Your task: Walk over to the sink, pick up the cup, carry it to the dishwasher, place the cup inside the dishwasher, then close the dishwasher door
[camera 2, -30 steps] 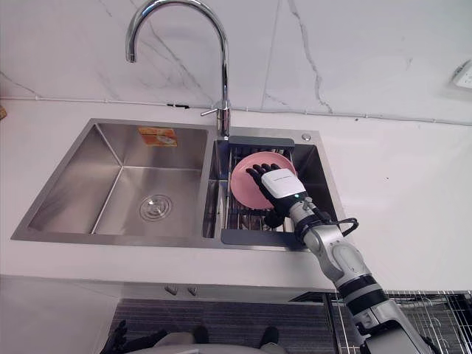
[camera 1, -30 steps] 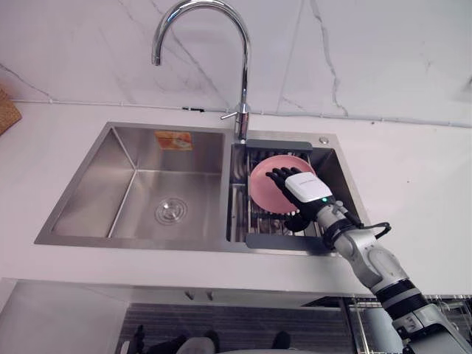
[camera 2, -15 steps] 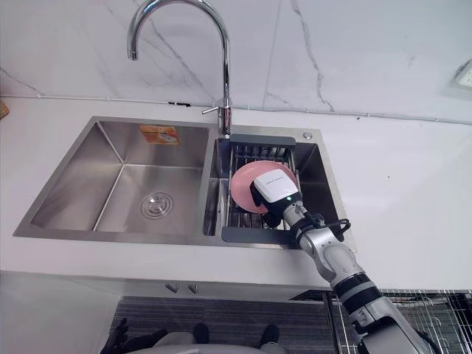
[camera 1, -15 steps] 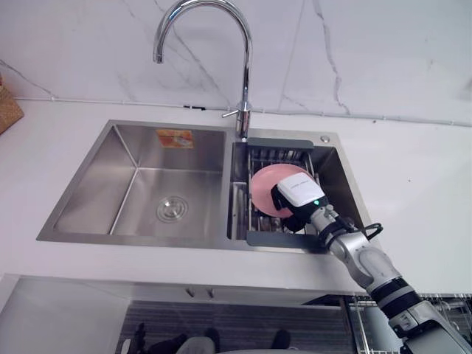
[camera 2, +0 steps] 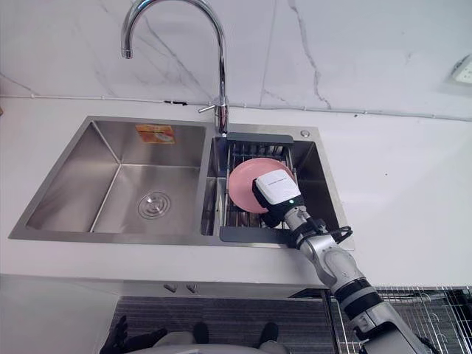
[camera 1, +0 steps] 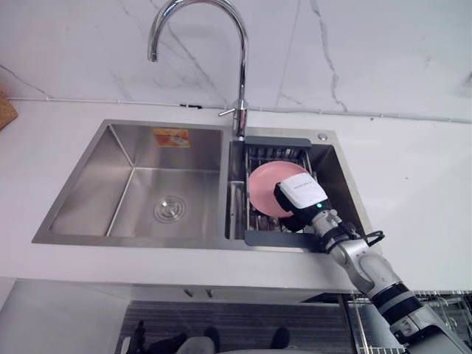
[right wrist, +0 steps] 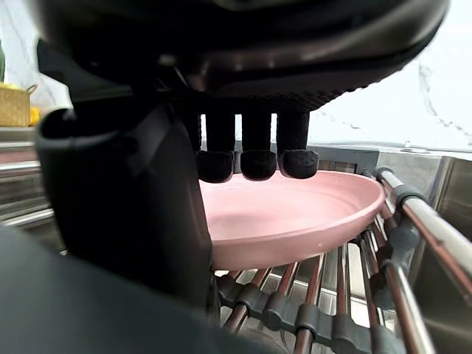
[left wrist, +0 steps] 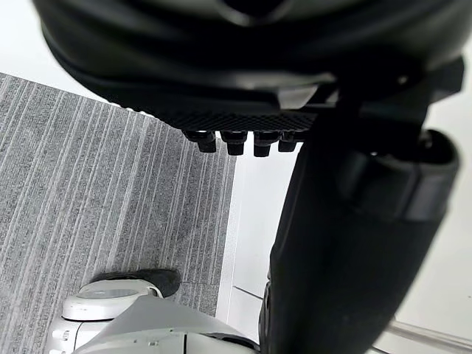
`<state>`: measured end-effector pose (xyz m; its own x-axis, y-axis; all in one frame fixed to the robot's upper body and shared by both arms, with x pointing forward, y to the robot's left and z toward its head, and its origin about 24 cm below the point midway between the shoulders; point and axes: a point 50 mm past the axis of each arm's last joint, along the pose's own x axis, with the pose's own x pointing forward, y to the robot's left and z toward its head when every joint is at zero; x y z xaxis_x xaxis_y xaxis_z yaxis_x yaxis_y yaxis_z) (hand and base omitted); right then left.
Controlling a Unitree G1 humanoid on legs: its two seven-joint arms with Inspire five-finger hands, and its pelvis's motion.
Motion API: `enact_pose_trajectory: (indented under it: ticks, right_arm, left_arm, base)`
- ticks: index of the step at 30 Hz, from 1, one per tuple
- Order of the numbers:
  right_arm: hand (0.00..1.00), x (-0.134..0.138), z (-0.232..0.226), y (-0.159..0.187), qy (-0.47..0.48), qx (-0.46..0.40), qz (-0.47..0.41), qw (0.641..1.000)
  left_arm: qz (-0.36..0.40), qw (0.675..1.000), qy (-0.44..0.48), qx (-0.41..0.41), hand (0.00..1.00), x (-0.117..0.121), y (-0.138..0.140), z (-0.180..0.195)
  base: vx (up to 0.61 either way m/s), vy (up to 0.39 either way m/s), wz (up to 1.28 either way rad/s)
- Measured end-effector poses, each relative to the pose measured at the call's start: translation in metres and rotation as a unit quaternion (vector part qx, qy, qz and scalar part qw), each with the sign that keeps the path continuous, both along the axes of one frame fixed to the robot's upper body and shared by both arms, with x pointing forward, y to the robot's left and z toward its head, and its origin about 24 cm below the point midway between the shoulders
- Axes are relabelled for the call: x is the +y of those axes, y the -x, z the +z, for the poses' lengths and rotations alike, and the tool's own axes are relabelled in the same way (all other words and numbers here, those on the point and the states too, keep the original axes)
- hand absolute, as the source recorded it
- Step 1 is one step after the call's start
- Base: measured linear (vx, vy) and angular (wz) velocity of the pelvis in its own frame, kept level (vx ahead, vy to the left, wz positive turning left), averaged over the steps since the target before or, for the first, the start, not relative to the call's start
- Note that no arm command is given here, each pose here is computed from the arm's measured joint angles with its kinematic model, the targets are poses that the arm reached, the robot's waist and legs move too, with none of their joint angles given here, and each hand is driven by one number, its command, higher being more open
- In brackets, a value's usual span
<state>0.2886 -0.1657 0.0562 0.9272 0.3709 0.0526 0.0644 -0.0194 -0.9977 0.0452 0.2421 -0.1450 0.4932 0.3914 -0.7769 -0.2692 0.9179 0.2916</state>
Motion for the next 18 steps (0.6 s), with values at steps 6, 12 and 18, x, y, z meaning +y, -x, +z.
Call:
enact_pose_trajectory:
  ticks: [6, 12, 18]
  right_arm:
    - [0.0, -0.006, 0.009, 0.0, -0.102, -0.017, -0.03, 0.994]
    - [0.0, -0.035, 0.067, -0.008, -0.255, -0.144, -0.099, 0.951]
    - [0.0, -0.043, 0.074, -0.009, -0.321, -0.148, -0.122, 0.928]
  left_arm:
    - [0.005, 1.0, -0.002, -0.005, 1.0, -0.003, 0.0, 0.0]
    - [0.009, 1.0, -0.001, -0.008, 1.0, -0.006, 0.001, -0.001]
    - [0.008, 1.0, -0.002, -0.016, 1.0, -0.007, -0.002, 0.001]
  base:
    - [0.0, 0.0, -0.02]
    - [0.0, 0.0, -0.01]
    - [0.0, -0.001, -0.01]
